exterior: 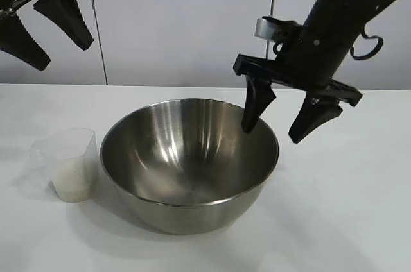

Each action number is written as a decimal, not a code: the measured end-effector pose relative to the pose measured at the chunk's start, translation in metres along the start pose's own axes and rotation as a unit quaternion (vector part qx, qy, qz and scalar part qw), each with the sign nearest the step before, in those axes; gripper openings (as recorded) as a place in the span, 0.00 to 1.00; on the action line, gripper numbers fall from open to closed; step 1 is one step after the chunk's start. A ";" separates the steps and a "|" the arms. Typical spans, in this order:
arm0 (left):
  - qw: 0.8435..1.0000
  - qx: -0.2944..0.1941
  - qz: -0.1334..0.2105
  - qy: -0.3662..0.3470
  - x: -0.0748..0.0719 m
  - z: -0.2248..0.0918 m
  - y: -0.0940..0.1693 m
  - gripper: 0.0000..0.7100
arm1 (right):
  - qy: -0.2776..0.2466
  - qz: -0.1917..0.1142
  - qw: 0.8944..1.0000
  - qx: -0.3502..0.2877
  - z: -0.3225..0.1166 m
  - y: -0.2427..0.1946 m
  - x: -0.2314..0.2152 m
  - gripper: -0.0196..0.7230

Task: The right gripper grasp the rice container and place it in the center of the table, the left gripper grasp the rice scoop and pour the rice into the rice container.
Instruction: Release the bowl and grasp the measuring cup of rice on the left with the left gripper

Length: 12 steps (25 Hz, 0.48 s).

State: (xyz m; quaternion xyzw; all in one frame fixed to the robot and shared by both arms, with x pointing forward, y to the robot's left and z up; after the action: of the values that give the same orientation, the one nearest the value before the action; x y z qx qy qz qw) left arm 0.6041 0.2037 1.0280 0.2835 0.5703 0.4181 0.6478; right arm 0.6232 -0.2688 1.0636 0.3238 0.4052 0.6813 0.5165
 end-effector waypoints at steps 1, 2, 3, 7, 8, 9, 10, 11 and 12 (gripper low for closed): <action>1.000 0.000 0.000 0.000 0.000 0.000 0.000 0.75 | -0.010 -0.025 1.000 -0.015 -0.003 0.017 -0.020 0.70; 1.000 0.000 0.000 0.000 0.000 0.000 0.000 0.75 | -0.014 -0.047 0.999 -0.024 -0.007 0.032 -0.036 0.69; 1.000 0.000 0.000 0.000 0.000 0.000 0.000 0.75 | -0.020 -0.074 0.997 -0.032 -0.014 0.049 -0.056 0.69; 1.000 0.000 0.000 0.000 0.000 0.000 0.000 0.75 | -0.051 -0.163 0.983 -0.064 -0.047 0.119 -0.107 0.67; 1.000 0.000 0.000 0.000 0.000 0.000 0.000 0.75 | -0.061 -0.179 0.978 -0.082 -0.054 0.140 -0.110 0.67; 1.000 0.000 0.000 0.000 0.000 0.000 0.000 0.75 | -0.065 -0.191 0.974 -0.100 -0.060 0.158 -0.109 0.67; 1.000 0.000 0.000 0.000 0.000 0.000 0.000 0.75 | -0.066 -0.203 0.969 -0.125 -0.066 0.180 -0.103 0.67; 1.000 0.000 0.000 0.000 0.000 0.000 0.000 0.75 | -0.061 -0.214 0.963 -0.155 -0.072 0.203 -0.091 0.66; 1.000 0.000 0.000 0.000 0.000 0.000 0.000 0.75 | -0.054 -0.217 0.957 -0.183 -0.076 0.223 -0.078 0.66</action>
State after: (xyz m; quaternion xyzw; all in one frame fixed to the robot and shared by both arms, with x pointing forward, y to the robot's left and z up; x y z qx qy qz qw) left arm 0.6042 0.2037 1.0280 0.2832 0.5701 0.4183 0.6479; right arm 0.4792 -0.3912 1.2241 0.1639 0.3056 0.5968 0.7236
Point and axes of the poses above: a point on each arm's last joint axis where the gripper is mounted, y pointing back along that axis away from the gripper, x along the wrist's bending axis when the last joint is at zero, z = x × y, the point moved 2 cm from there along -y, pointing out along that axis toward the gripper, and after that the axes turned 15 degrees about y, right-handed, at the moved point
